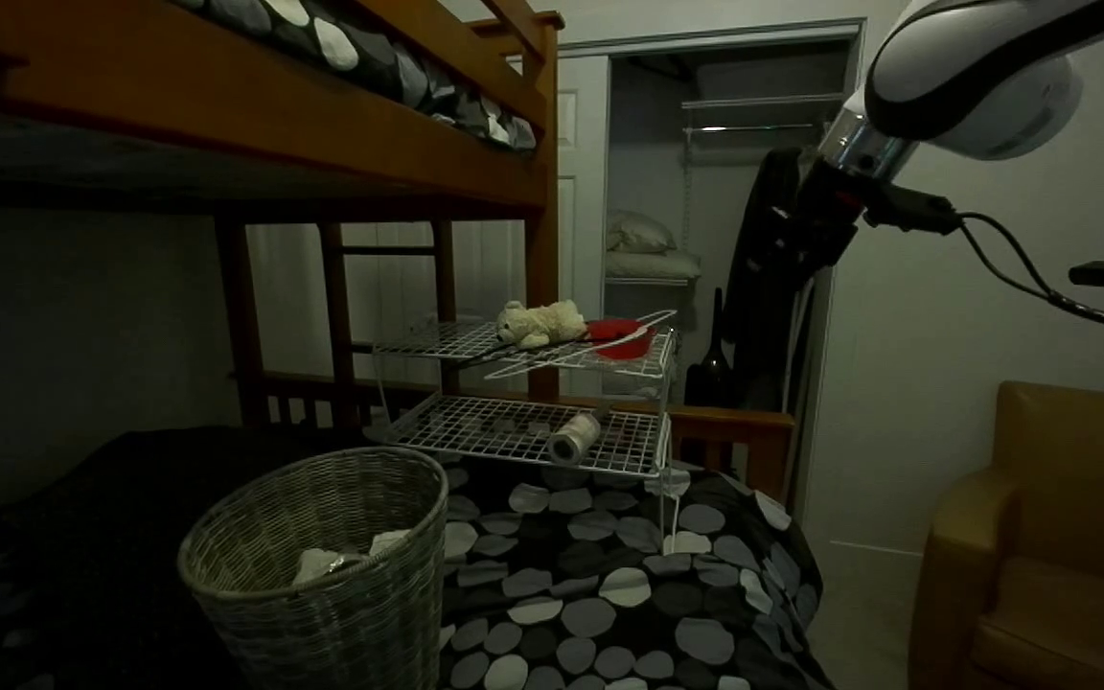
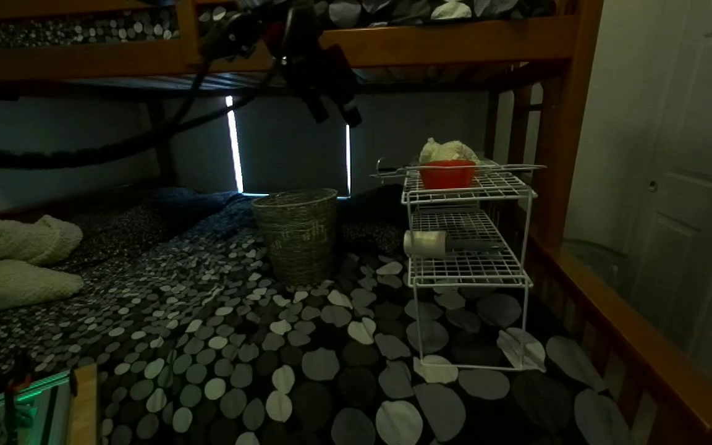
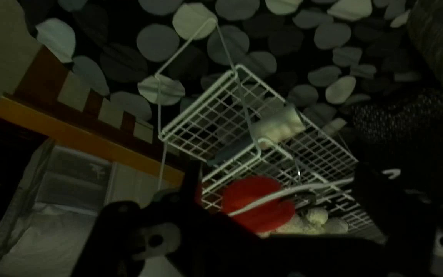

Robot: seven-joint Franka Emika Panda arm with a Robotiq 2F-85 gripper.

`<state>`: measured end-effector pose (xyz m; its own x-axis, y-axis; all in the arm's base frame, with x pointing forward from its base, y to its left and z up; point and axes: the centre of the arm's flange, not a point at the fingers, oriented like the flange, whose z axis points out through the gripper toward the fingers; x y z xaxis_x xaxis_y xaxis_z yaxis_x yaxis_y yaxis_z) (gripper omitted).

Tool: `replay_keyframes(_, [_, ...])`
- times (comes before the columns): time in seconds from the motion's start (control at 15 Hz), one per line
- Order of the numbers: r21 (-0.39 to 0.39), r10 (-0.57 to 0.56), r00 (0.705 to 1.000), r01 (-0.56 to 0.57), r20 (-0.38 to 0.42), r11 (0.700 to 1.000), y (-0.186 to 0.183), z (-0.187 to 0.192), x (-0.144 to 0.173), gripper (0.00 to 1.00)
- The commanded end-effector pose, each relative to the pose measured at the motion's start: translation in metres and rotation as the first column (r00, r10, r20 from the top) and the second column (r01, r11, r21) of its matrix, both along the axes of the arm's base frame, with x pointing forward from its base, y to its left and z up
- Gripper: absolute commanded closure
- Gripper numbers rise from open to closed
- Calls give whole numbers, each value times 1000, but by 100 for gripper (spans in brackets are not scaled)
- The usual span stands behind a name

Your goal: Put the white teddy bear in the basket.

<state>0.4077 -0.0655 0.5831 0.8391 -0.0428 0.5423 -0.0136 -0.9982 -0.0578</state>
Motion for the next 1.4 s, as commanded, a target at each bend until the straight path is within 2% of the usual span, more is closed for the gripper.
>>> replay_keyframes(0.0, [33,5,999,-6,34,999,-5,3,10,0])
replay_keyframes(0.2, [66,13,998,-16,54,998,-9,4,29,0])
replay_keyframes(0.67, [68,16,998,-20,58,997,-7,6,32,0])
replay_keyframes(0.73, [71,55,995,-61,83,996,-2,5,43,0])
replay_keyframes(0.8, [36,120,988,-124,96,992,5,5,65,0])
replay_keyframes(1.0, [-63,299,951,-294,79,954,26,20,129,0])
replay_keyframes(1.13, [-144,391,919,-380,56,914,26,31,164,0])
replay_keyframes(1.33, [-286,475,880,-451,15,845,15,39,216,0])
